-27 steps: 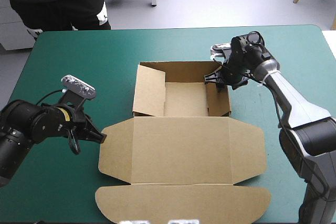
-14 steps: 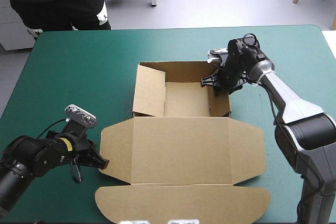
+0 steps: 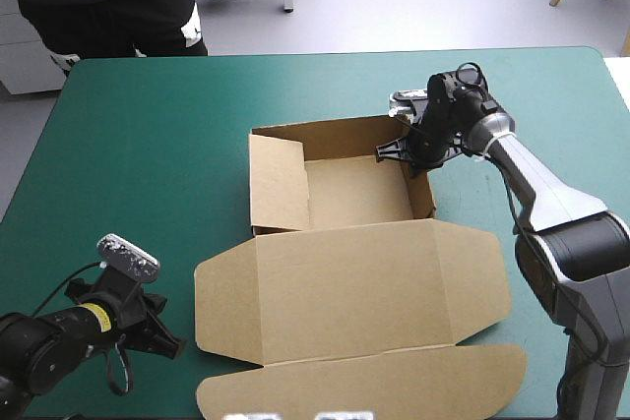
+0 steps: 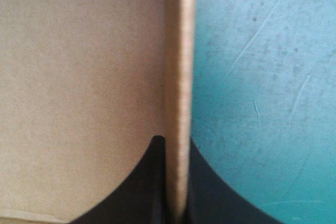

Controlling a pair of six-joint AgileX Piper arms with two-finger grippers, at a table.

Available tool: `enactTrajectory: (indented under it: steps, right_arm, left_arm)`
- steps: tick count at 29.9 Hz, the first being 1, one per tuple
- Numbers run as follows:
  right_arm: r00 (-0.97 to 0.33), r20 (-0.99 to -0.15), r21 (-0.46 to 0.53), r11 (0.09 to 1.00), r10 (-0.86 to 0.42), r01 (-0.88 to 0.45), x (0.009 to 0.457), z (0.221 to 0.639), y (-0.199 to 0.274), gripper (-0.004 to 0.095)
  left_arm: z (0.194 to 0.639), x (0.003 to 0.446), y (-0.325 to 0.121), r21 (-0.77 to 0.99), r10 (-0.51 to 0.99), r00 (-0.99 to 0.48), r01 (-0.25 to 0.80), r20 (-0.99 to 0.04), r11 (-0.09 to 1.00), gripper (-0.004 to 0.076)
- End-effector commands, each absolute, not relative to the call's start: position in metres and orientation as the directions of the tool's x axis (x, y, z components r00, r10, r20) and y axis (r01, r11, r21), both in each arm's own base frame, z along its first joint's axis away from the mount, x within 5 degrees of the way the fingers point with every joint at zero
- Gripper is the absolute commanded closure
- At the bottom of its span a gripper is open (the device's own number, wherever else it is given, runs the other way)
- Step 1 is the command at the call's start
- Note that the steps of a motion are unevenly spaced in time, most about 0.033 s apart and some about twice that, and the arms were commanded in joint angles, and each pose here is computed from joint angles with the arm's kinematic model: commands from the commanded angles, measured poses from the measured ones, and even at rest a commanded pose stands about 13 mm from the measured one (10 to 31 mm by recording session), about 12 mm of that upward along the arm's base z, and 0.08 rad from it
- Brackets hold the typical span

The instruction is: Fold the box

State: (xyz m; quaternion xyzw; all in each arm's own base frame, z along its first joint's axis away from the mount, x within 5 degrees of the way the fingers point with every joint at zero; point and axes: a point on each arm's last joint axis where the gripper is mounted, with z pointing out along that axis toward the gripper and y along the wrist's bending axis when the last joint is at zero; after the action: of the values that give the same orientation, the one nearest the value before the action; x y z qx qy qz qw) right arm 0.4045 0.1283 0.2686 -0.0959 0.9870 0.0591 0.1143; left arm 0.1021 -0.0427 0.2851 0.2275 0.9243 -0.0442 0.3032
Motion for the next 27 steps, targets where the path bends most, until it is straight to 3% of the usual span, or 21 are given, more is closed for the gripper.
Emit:
enactTrajectory:
  steps: [1,6,16,24,27]
  right_arm:
    - [-0.929,-0.328,0.062,0.977,-0.175,-0.206,0.399,0.304,0.113,0.0927]
    - [-0.918,-0.385,0.024,0.994,-0.089,-0.107,0.398,0.328,0.066,0.0927]
    - [-0.844,-0.488,0.007,0.968,0.221,0.25,0.367,0.372,-0.089,0.0927]
    - [-0.753,-0.496,-0.004,0.866,0.433,0.5,0.324,0.375,-0.19,0.0927]
    - [-0.76,-0.495,-0.035,0.864,0.422,0.502,0.313,0.375,-0.208,0.0921]
  left_arm:
    - [0.294,0.094,-0.039,0.068,0.39,-0.675,0.451,-0.626,0.89,0.0734]
    - [0.289,0.076,-0.031,0.076,0.387,-0.655,0.45,-0.649,0.89,0.0734]
    - [0.276,0.045,-0.017,0.078,0.377,-0.637,0.446,-0.672,0.892,0.0734]
    - [0.272,0.026,-0.01,0.06,0.38,-0.673,0.447,-0.635,0.893,0.0734]
    - [0.272,0.024,-0.01,0.058,0.373,-0.67,0.443,-0.642,0.895,0.0734]
